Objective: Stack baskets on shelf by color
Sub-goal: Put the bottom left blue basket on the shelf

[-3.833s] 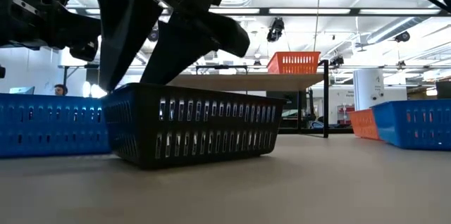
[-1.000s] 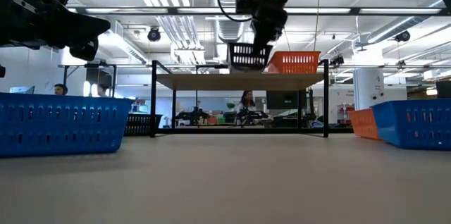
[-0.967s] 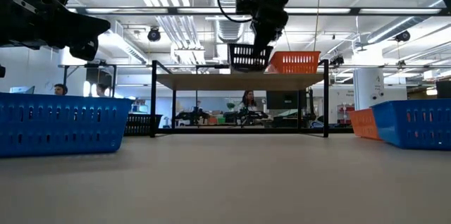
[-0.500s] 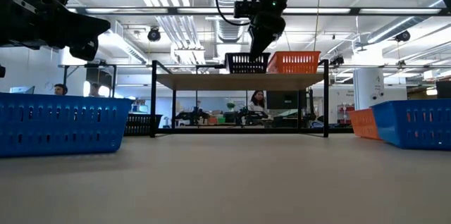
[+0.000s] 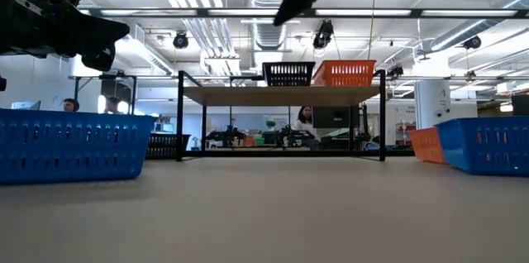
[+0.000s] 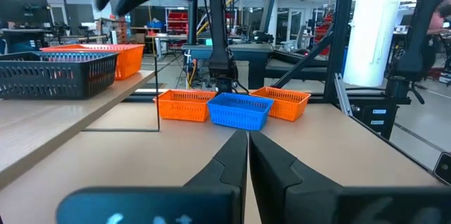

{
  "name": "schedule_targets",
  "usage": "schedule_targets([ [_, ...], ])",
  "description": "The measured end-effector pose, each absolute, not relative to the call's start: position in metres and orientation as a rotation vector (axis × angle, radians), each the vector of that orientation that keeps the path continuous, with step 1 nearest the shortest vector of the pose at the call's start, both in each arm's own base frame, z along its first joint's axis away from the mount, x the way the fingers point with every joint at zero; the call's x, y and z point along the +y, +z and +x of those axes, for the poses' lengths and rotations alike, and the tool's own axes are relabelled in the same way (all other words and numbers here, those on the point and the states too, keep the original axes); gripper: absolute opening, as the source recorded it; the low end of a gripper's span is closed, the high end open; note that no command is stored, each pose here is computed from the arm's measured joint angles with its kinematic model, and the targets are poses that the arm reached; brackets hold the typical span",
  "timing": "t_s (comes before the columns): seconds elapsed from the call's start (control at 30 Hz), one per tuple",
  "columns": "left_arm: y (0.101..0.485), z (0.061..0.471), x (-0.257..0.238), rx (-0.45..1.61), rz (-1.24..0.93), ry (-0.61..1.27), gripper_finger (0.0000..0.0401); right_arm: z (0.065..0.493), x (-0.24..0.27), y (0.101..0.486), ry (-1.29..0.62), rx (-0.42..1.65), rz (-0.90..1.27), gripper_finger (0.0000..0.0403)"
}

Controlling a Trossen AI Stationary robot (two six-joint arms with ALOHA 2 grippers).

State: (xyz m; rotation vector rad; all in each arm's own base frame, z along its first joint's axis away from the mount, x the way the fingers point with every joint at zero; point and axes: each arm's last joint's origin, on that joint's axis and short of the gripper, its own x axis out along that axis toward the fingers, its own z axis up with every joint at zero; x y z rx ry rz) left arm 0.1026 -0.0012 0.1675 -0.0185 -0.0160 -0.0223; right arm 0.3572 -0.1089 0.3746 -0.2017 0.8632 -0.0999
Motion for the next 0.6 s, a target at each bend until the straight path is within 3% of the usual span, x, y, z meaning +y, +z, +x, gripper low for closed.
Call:
schedule_targets([
  [0.17,0.168,0.103,-0.001,-0.016,-0.018,-0.023,0.0,0.363,-0.074,0.349,0.044,0.736,-0.159,0.0092],
  [0.6,0.168,0.103,-0.001,-0.016,-0.018,-0.022,0.0,0.366,0.019,0.208,0.183,0.441,-0.042,0.0075],
])
